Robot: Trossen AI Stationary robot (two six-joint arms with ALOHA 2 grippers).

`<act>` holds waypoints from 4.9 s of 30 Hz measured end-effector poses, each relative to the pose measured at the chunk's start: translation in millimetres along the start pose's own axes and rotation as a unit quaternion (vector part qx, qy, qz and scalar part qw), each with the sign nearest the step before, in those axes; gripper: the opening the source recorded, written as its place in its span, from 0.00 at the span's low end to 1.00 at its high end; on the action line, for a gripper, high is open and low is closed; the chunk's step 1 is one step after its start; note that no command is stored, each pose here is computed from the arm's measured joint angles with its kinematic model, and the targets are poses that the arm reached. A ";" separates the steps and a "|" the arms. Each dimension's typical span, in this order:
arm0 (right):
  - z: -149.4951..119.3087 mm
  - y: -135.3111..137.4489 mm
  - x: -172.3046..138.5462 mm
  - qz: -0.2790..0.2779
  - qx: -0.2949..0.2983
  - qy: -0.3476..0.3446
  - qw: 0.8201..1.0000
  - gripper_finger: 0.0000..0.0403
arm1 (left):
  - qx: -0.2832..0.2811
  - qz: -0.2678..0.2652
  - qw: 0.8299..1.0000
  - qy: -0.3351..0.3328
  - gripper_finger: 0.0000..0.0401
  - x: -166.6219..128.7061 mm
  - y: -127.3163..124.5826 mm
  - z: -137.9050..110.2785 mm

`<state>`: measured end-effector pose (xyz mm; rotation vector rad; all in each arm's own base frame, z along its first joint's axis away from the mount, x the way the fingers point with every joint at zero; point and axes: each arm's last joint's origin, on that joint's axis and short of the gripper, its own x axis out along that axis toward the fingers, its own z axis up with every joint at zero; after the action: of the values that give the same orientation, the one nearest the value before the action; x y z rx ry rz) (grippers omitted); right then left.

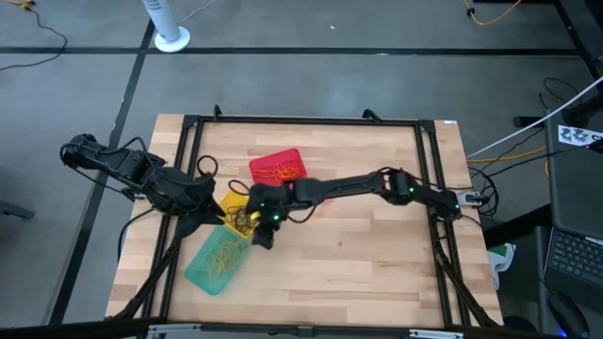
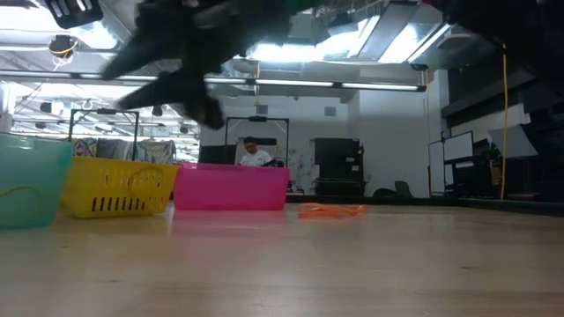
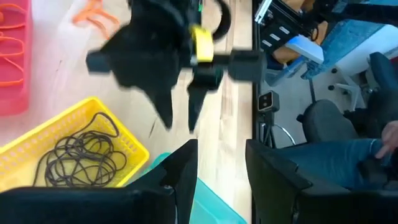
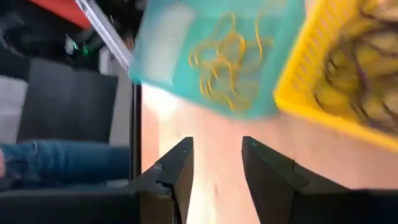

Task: Sort rubber bands into baskets
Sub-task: Put the orange rubber band into the red bin

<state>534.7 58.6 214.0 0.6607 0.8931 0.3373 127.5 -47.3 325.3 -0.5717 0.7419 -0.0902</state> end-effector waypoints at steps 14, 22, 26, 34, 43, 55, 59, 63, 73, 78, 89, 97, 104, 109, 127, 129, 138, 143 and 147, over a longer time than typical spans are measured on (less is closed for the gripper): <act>-36.2 2.6 -101.8 -0.338 -0.124 0.220 0.907 0.34 | -0.001 0.044 0.998 -0.040 0.33 -0.2 2.5 2.3; -47.1 -26.7 -120.5 -0.318 -0.179 0.358 0.859 0.34 | -0.001 0.071 0.996 -0.057 0.33 1.4 3.8 3.8; -56.0 -52.1 -123.0 -0.316 -0.156 0.402 0.845 0.34 | -0.001 0.080 0.995 -0.059 0.33 3.5 3.9 4.4; -87.1 -101.7 -111.1 -0.291 -0.146 0.468 0.821 0.34 | 0.001 0.089 0.994 -0.058 0.33 7.1 3.8 5.1; -91.8 -115.2 -97.2 -0.305 -0.176 0.436 0.828 0.34 | 0.001 0.106 0.992 -0.067 0.33 9.2 4.3 6.0; -95.3 -131.6 -98.5 -0.318 -0.171 0.435 0.825 0.34 | 0.001 0.108 0.992 -0.068 0.33 9.4 4.4 6.2; -106.9 -135.4 -96.6 -0.299 -0.166 0.457 0.821 0.34 | 0.001 0.108 0.992 -0.068 0.33 9.4 4.4 6.2; -114.1 -139.5 -94.6 -0.299 -0.165 0.460 0.819 0.34 | 0.001 0.108 0.992 -0.068 0.33 9.4 4.4 6.1; -115.9 -140.8 -93.5 -0.292 -0.161 0.461 0.822 0.13 | 0.002 0.115 0.990 -0.075 0.33 9.2 4.8 6.6; -109.9 -135.5 -96.5 -0.279 -0.154 0.464 0.827 0.03 | 0.002 0.117 0.990 -0.076 0.33 9.2 4.9 6.6; -81.6 -92.8 -134.9 -0.282 -0.141 0.454 0.833 0.02 | 0.000 0.117 0.990 -0.076 0.33 9.1 4.9 6.6; -34.1 -51.4 -164.6 -0.302 -0.191 0.346 0.868 0.01 | 0.038 0.142 0.984 -0.099 0.33 8.5 5.5 8.9; 8.9 -28.1 -174.5 -0.318 -0.264 0.167 0.895 0.01 | 0.137 0.124 0.961 -0.207 0.33 8.9 -3.4 28.9; 33.1 -24.6 -167.9 -0.321 -0.308 0.049 0.894 0.01 | 0.158 0.087 0.948 -0.261 0.33 32.0 10.4 28.2; 49.3 -46.6 -135.9 -0.340 -0.326 -0.011 0.882 0.09 | 0.109 -0.020 0.930 -0.351 0.33 70.1 85.1 -38.5; 48.5 -52.4 -129.4 -0.345 -0.323 -0.004 0.882 0.12 | 0.108 -0.022 0.927 -0.359 0.33 67.5 89.6 -45.1; 47.0 -63.3 -121.0 -0.403 -0.302 0.005 0.864 0.37 | 0.130 -0.042 0.899 -0.415 0.33 51.8 97.0 -62.7; 41.0 -62.7 -125.2 -0.408 -0.283 0.034 0.867 0.42 | 0.126 -0.038 0.901 -0.414 0.33 51.6 104.6 -74.2; 29.6 -56.0 -136.7 -0.393 -0.232 0.082 0.886 0.42 | 0.119 -0.039 0.903 -0.411 0.33 51.9 110.0 -82.6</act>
<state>477.6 -67.5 273.3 -0.2036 1.1159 -0.1345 98.2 -6.6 187.0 -0.3509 -0.1200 -0.0066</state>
